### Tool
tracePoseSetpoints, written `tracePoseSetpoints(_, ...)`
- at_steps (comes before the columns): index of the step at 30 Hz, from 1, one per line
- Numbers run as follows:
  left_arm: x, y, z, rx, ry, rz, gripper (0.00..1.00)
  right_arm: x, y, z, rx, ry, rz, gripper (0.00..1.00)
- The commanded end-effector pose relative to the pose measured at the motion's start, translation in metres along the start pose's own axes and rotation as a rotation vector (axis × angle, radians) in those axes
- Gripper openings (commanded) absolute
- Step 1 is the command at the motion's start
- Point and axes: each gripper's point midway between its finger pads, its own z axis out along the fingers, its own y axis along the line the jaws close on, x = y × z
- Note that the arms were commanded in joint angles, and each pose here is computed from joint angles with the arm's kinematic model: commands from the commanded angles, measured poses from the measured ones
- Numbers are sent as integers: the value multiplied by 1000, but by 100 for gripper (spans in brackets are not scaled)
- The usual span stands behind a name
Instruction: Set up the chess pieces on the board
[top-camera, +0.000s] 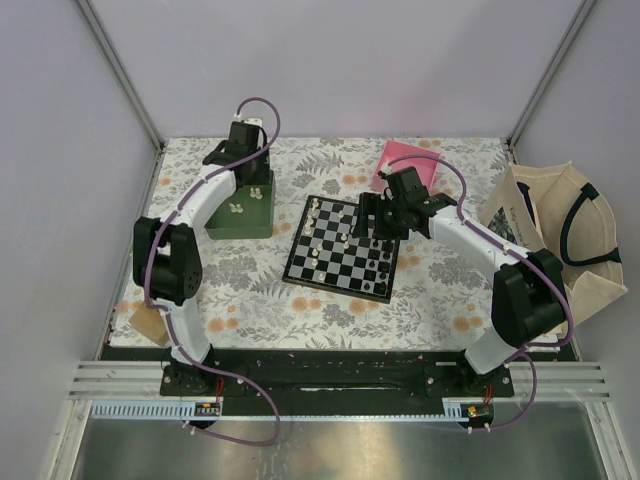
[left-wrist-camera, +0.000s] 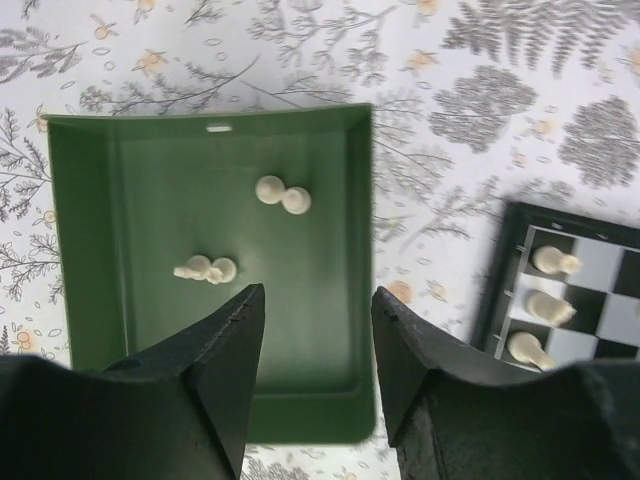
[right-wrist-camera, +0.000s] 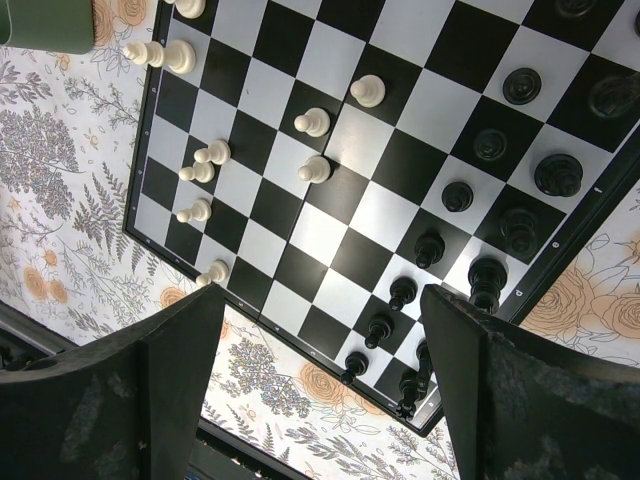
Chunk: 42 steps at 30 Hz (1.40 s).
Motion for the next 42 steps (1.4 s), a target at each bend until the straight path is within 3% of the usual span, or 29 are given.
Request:
tracePoseSetpoints(1,-18,16,26,13,-35,-60,49,-11,3,-2,-18,-33,-4,89)
tracePoseSetpoints(16,-4,18,82,-3,-1,-2,42,-11,3,-2,-18,-26,-9,89)
tracePoseSetpoints(42,14,23,94,-38,125,-7,40,-8,3,1,-23,-12,-13,89)
